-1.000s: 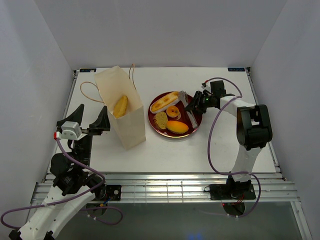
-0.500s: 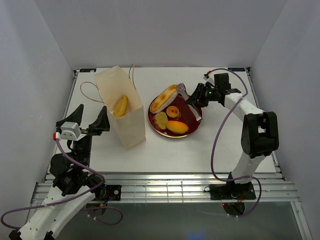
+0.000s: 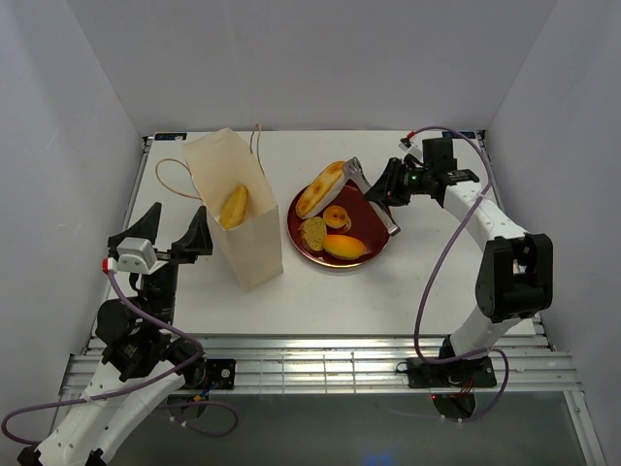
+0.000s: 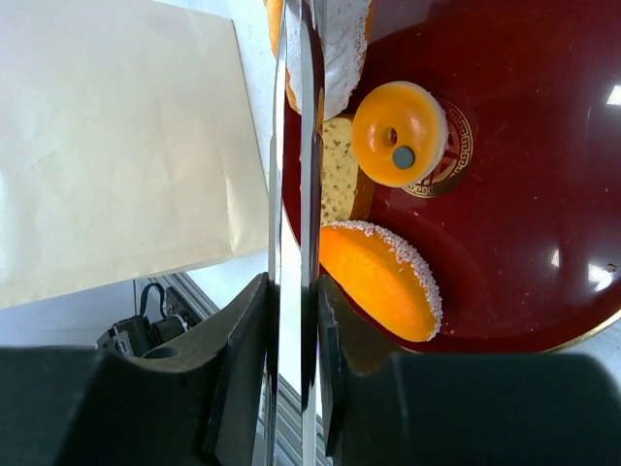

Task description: Place the fake bread into the paper bag

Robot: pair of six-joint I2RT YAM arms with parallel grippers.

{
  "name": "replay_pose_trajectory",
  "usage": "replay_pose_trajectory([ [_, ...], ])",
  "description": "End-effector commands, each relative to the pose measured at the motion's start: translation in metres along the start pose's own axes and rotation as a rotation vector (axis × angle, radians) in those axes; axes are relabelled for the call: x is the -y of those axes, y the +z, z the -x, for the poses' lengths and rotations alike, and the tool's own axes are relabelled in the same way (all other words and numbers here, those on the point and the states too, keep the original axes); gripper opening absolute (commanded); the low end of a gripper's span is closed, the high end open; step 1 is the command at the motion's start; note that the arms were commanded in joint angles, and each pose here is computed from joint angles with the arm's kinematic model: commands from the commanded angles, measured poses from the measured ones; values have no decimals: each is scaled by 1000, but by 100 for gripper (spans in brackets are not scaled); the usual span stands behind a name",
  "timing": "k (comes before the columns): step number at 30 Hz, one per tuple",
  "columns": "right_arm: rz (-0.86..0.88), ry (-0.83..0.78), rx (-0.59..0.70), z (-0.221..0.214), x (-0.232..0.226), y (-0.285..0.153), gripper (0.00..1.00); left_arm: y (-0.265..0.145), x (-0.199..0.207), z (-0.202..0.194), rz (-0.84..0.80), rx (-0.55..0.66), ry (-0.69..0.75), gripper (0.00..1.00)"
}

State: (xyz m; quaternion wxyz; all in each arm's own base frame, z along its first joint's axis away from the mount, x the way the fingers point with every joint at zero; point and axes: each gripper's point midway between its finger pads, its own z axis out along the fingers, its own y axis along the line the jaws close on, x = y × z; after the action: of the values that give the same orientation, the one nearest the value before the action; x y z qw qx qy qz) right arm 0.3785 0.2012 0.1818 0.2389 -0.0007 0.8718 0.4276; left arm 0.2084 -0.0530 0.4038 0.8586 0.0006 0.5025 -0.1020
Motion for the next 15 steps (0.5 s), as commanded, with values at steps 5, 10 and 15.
replay_pose_trajectory([
  [5,63,-154,121,28,-58,-45,8,-2,-3,3,9,17,3,98],
  [10,67,-195,149,28,-71,-58,8,-4,-8,6,29,34,3,98],
  [15,74,-232,177,29,-84,-71,8,-3,-6,3,22,29,7,98],
])
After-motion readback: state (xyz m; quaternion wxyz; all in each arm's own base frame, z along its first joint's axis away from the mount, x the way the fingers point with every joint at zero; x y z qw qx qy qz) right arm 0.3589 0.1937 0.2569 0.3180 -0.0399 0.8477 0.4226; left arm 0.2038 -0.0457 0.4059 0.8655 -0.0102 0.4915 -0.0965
